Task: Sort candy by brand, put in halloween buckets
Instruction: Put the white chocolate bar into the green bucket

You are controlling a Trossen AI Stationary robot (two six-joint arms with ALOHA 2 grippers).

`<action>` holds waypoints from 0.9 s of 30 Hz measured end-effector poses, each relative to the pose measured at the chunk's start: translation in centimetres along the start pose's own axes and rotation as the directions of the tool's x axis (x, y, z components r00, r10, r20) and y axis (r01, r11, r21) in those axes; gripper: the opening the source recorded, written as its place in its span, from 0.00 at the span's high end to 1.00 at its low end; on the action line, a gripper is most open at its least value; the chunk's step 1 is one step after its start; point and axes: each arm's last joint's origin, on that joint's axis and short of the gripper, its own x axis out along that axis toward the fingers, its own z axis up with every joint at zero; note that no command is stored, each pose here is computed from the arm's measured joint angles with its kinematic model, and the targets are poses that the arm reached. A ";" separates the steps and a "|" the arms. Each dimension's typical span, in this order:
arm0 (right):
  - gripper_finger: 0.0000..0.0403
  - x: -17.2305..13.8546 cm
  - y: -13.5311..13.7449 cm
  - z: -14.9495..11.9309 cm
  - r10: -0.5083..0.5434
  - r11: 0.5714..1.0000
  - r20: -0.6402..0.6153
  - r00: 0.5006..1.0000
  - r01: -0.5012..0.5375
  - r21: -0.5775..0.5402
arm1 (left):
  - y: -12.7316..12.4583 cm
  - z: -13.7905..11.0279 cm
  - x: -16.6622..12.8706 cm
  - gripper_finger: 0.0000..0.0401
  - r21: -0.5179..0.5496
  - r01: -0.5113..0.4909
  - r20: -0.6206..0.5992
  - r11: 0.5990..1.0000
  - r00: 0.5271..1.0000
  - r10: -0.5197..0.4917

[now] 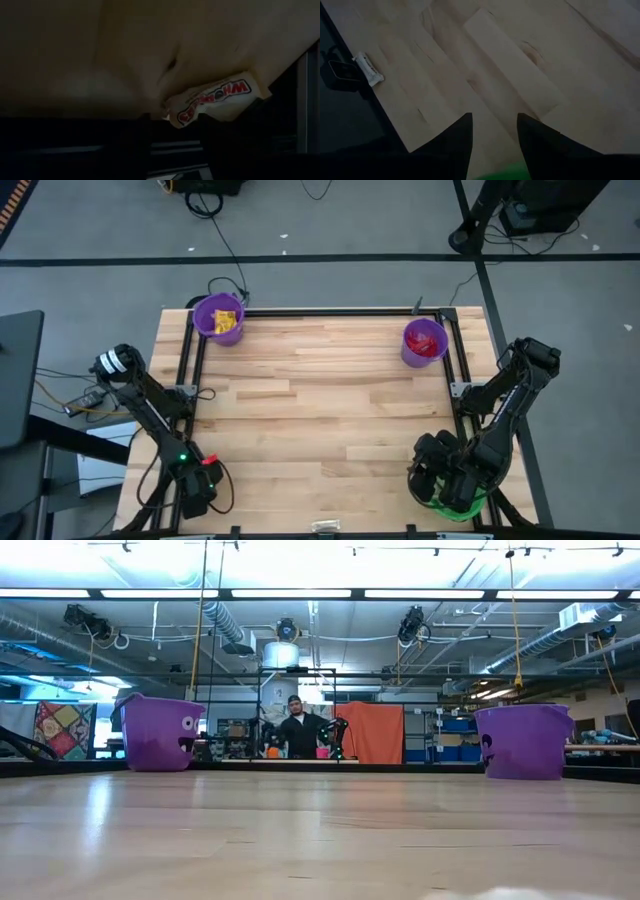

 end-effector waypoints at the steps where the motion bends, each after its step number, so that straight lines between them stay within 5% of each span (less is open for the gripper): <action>1: 0.59 0.0 0.0 0.0 -0.001 1.000 0.000 1.000 0.001 0.001 | 0.0 0.0 0.0 0.60 0.007 0.001 -0.002 1.000 1.000 -0.001; 11: 0.59 0.0 0.0 0.0 -0.001 0.999 -0.001 1.000 0.001 0.048 | 0.0 0.0 0.0 0.97 0.037 -0.001 0.009 0.999 1.000 0.001; 16: 0.60 0.0 0.0 0.0 0.000 0.997 -0.005 1.000 0.000 0.073 | -0.3 0.3 -0.5 0.99 0.015 0.004 0.019 1.000 1.000 -0.004; 21: 0.63 0.0 0.0 0.0 0.000 0.996 -0.002 1.000 0.000 0.085 | -3.3 1.8 -3.3 0.99 0.127 0.154 0.156 0.980 0.972 -0.173; 27: 0.64 0.4 0.3 0.9 0.013 0.995 0.019 1.000 -0.015 0.103 | -4.7 4.4 -6.3 1.00 0.128 0.192 0.412 0.973 0.882 -0.228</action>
